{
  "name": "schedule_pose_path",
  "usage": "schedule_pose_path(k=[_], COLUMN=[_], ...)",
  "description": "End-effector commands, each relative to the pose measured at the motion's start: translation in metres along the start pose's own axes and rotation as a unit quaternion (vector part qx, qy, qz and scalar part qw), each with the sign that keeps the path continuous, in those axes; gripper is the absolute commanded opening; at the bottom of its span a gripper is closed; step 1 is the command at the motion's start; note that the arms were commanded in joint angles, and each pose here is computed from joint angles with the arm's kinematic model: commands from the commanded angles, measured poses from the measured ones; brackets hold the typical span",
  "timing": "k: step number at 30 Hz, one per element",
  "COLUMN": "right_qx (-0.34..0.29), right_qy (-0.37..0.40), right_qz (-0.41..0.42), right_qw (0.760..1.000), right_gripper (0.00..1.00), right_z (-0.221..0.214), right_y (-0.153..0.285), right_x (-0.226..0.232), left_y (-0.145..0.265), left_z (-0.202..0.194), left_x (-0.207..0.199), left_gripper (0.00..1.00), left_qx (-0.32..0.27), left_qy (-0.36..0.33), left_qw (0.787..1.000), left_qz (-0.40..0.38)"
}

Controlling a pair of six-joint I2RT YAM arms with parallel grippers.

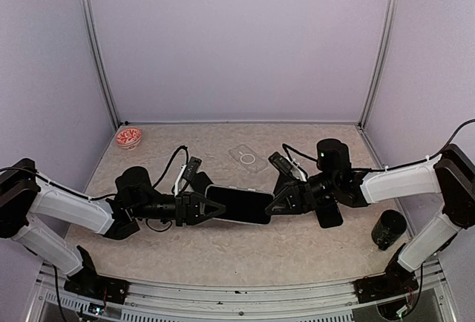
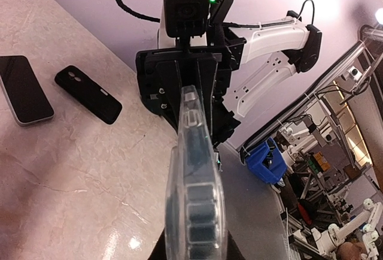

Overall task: Put the phone into the phone case
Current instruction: Press the phone case onto the phone.

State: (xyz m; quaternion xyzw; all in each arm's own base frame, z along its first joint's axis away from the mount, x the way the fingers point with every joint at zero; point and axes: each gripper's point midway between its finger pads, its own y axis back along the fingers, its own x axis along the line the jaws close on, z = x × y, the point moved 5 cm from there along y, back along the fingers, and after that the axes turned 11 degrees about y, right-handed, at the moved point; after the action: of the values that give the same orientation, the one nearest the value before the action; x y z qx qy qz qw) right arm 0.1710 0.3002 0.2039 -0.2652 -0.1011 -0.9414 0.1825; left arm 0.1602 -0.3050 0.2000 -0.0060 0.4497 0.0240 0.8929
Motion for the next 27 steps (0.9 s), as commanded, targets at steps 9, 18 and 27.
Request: schedule_pose_path(k=[9, 18, 27], right_qx=[0.016, 0.027, 0.029], right_qy=[0.011, 0.000, -0.004], right_qz=[-0.020, -0.055, -0.068], right_qw=[1.000, 0.998, 0.997], right_gripper=[0.00, 0.00, 0.00], right_z=[0.009, 0.004, 0.003], right_y=[-0.010, -0.009, -0.008], right_x=[0.002, -0.006, -0.010], left_y=[-0.003, -0.002, -0.002], left_z=[0.006, 0.008, 0.007], left_x=[0.020, 0.020, 0.021], left_gripper=[0.42, 0.25, 0.04], left_qx=[-0.024, -0.026, -0.024], left_qy=[-0.004, -0.010, -0.010], left_qw=[0.998, 0.998, 0.998], left_qz=[0.051, 0.058, 0.058])
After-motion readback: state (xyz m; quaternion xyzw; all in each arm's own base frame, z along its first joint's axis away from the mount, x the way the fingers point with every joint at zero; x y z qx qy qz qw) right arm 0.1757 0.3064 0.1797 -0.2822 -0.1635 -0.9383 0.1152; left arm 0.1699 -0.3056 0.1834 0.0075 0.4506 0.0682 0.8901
